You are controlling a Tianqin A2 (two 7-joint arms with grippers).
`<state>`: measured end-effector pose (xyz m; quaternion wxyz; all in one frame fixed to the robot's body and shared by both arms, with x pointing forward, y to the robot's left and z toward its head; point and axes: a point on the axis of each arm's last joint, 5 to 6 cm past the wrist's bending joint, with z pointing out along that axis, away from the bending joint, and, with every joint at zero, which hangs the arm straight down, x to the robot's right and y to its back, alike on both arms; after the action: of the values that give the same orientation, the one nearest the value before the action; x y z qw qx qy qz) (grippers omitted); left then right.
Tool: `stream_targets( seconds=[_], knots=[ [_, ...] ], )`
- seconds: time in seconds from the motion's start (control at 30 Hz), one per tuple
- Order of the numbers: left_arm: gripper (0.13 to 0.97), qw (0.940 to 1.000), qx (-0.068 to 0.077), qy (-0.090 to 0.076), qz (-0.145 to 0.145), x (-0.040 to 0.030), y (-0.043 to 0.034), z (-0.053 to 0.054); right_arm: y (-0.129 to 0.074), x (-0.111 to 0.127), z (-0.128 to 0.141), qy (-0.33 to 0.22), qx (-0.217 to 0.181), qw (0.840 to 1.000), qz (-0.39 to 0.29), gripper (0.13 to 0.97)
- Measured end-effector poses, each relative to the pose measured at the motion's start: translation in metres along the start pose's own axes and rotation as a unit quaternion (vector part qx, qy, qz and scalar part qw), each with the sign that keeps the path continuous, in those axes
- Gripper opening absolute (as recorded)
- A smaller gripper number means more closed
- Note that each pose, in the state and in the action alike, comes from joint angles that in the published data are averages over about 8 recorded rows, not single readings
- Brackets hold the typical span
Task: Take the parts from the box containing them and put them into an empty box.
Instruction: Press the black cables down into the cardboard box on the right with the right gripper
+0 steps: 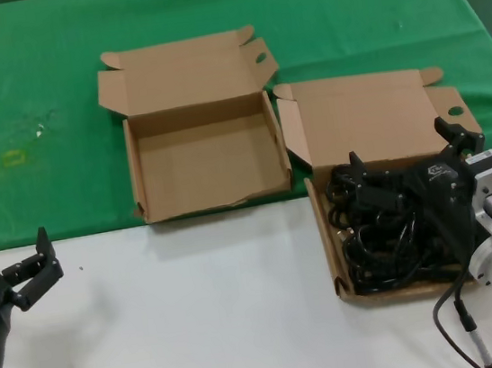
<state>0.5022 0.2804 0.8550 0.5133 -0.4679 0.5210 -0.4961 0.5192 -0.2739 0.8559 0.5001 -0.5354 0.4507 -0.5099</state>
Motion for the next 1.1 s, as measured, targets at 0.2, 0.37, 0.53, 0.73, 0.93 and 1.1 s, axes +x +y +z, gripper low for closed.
stream_targets(
  seconds=[0.2, 0.37, 0.53, 0.73, 0.93, 1.1],
  knots=[
    [0.966, 1.0, 0.0, 0.0, 0.0, 0.0, 0.0, 0.0, 0.0, 0.0, 0.0, 0.0, 0.0, 1.0, 0.0, 0.966],
    [0.966, 1.0, 0.0, 0.0, 0.0, 0.0, 0.0, 0.0, 0.0, 0.0, 0.0, 0.0, 0.0, 1.0, 0.0, 0.966],
    [0.966, 1.0, 0.0, 0.0, 0.0, 0.0, 0.0, 0.0, 0.0, 0.0, 0.0, 0.0, 0.0, 1.0, 0.0, 0.966],
    [0.966, 1.0, 0.0, 0.0, 0.0, 0.0, 0.0, 0.0, 0.0, 0.0, 0.0, 0.0, 0.0, 1.0, 0.0, 0.966],
    [0.966, 1.0, 0.0, 0.0, 0.0, 0.0, 0.0, 0.0, 0.0, 0.0, 0.0, 0.0, 0.0, 1.0, 0.0, 0.966],
    [0.966, 1.0, 0.0, 0.0, 0.0, 0.0, 0.0, 0.0, 0.0, 0.0, 0.0, 0.0, 0.0, 1.0, 0.0, 0.966]
  ],
)
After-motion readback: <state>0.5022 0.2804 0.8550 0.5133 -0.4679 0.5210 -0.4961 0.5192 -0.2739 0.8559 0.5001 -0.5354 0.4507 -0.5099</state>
